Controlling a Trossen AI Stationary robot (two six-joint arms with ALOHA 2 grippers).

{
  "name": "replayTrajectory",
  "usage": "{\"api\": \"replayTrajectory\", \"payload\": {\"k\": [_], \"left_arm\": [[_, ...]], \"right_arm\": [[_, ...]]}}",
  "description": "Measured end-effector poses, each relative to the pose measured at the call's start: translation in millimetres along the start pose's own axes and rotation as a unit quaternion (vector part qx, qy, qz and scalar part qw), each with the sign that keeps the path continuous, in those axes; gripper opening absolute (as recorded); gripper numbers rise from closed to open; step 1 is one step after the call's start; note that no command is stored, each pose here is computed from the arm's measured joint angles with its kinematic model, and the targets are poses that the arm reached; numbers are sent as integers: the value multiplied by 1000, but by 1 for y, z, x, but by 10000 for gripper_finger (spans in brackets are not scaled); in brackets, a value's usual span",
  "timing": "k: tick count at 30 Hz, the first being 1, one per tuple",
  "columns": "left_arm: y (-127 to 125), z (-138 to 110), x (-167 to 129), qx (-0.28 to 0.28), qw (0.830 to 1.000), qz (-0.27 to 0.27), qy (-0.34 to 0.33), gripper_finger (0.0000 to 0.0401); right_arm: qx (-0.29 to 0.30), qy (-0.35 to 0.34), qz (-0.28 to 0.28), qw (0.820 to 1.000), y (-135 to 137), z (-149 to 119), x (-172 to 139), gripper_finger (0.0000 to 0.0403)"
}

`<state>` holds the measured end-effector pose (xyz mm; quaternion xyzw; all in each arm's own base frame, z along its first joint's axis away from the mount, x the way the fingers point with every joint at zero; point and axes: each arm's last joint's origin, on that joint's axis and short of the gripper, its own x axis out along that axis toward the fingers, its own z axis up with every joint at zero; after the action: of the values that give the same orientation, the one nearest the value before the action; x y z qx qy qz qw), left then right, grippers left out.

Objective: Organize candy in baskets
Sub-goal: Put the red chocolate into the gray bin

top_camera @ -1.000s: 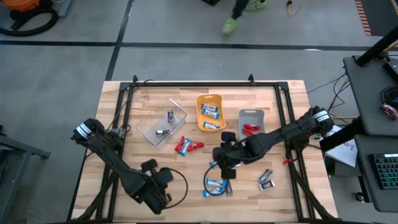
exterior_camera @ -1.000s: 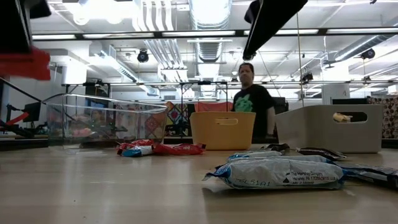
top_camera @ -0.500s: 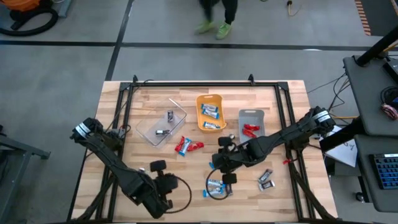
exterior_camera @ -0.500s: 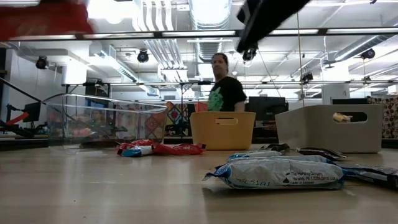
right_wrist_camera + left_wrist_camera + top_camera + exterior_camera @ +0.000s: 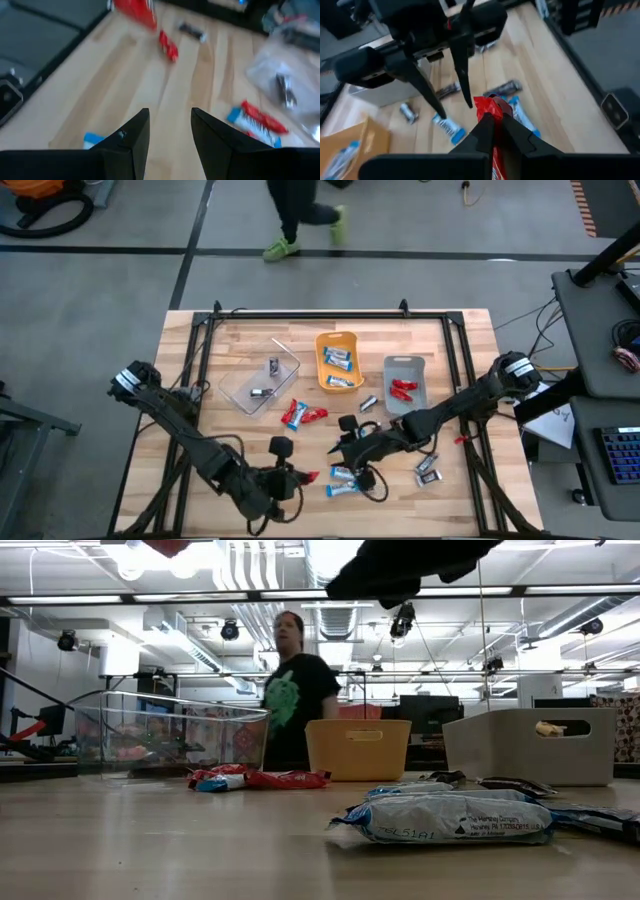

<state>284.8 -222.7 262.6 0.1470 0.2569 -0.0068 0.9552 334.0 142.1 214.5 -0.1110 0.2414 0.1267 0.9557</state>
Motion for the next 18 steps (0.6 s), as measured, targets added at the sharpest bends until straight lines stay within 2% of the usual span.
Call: {"api": "replayTrajectory", "payload": {"k": [4, 10, 14, 18], "left_arm": [[10, -21, 10, -27, 998, -22, -47, 0], [23, -50, 21, -69, 992, -26, -101, 0], [28, -57, 24, -78, 989, -19, -127, 0], [32, -53, 25, -75, 986, -11, -151, 0]], "right_arm": [[1, -65, -8, 998, 3, -11, 0, 137], [5, -178, -20, 984, 2, -7, -6, 137], [0, -212, -8, 977, 2, -2, -8, 137], [7, -215, 10, 976, 2, 0, -8, 137]]}}
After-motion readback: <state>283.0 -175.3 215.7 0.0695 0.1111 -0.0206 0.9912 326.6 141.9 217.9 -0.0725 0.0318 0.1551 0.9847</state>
